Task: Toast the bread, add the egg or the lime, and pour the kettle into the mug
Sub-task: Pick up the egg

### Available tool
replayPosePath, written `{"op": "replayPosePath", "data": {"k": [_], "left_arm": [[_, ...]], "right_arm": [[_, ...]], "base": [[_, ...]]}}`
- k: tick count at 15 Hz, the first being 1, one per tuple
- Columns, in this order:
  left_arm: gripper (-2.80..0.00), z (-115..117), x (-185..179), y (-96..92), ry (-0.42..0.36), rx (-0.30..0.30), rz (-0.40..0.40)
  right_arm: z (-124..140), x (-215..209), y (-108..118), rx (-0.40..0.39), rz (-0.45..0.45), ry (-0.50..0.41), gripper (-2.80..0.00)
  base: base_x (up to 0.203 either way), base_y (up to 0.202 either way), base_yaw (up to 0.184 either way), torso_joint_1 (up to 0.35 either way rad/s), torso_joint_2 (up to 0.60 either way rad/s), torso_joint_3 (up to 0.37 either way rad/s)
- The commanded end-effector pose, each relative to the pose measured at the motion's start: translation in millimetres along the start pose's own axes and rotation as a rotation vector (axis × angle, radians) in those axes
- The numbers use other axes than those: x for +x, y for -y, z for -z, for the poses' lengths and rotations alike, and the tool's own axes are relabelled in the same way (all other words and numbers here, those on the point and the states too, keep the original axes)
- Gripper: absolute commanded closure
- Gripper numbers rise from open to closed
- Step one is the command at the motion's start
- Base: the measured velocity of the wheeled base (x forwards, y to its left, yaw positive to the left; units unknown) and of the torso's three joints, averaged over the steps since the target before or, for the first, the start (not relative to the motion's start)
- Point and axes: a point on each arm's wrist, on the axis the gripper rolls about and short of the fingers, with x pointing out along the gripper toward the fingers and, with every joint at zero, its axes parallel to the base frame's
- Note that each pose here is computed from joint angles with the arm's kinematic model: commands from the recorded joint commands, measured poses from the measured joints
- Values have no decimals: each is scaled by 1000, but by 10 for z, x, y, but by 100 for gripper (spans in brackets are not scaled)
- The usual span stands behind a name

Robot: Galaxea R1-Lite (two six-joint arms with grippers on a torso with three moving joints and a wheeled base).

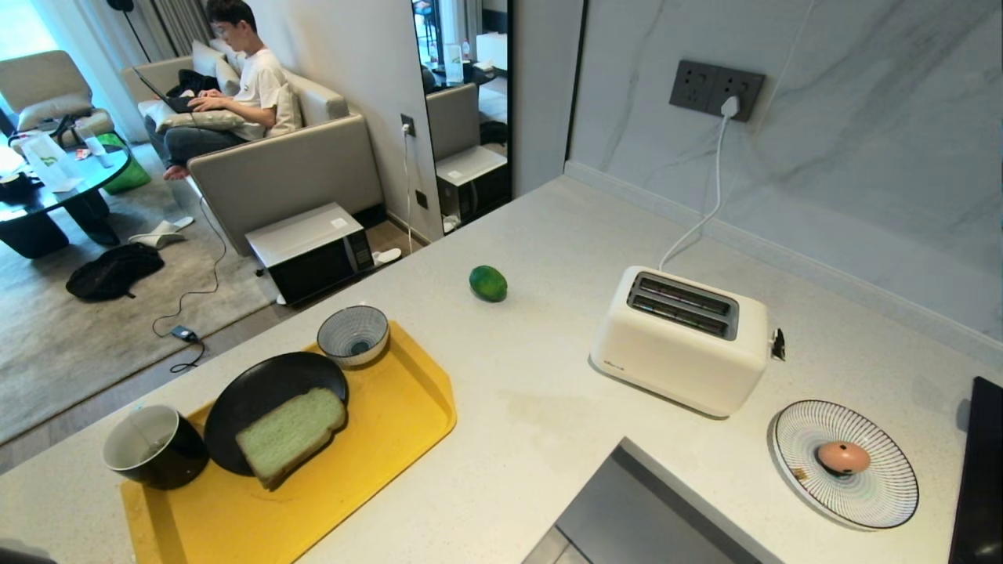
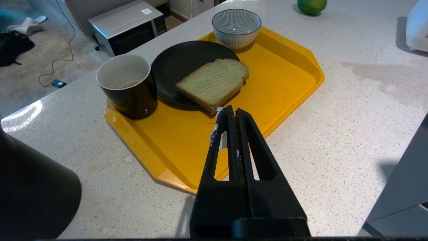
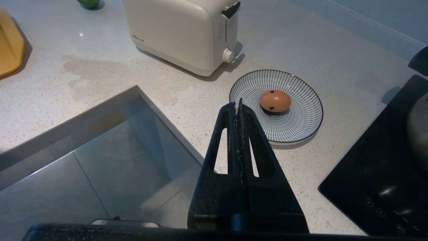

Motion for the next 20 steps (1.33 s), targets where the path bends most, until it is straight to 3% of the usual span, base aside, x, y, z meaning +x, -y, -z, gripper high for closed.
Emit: {"op": "replayPosePath", "data": {"k": [1, 4, 7, 9, 11, 13, 14, 15, 17, 18, 20], "left_arm": [[0, 1, 1, 0, -2, 1, 0], [0, -3, 0, 0, 0, 1, 1], [0, 1, 1, 0, -2, 1, 1], [0, -2, 0, 0, 0, 1, 0], [0, -3, 0, 0, 0, -3, -2], [0, -3, 0, 0, 0, -3, -2], [0, 1, 1, 0, -2, -3, -2], [0, 1, 1, 0, -1, -3, -2], [0, 0, 1, 0, -1, -3, -2], [0, -1, 0, 0, -1, -3, -2], [0, -3, 0, 0, 0, -3, -2]], "right_arm": [[-1, 1, 0, 0, 0, -1, 0], [0, 1, 1, -9, 3, -2, 0], [1, -10, -3, -105, -9, -25, 0], [-57, -32, -4, -117, -14, -48, 0], [-405, -50, -2, -103, -11, -64, 0], [-1022, -32, 3, -83, 4, -91, 0], [-1285, 16, 5, -94, 8, -148, 0], [-1465, 89, 7, -147, 2, -263, 0], [-1550, 257, 9, -444, -86, -511, 0], [-1540, 401, 8, -539, -141, -613, 0], [-1543, 782, 8, -594, -220, -800, 0]], "base": [[0, 0, 0, 0, 0, 0], [0, 0, 0, 0, 0, 0], [0, 0, 0, 0, 0, 0], [0, 0, 0, 0, 0, 0], [0, 0, 0, 0, 0, 0], [0, 0, 0, 0, 0, 0], [0, 0, 0, 0, 0, 0], [0, 0, 0, 0, 0, 0], [0, 0, 0, 0, 0, 0], [0, 0, 0, 0, 0, 0], [0, 0, 0, 0, 0, 0]]}}
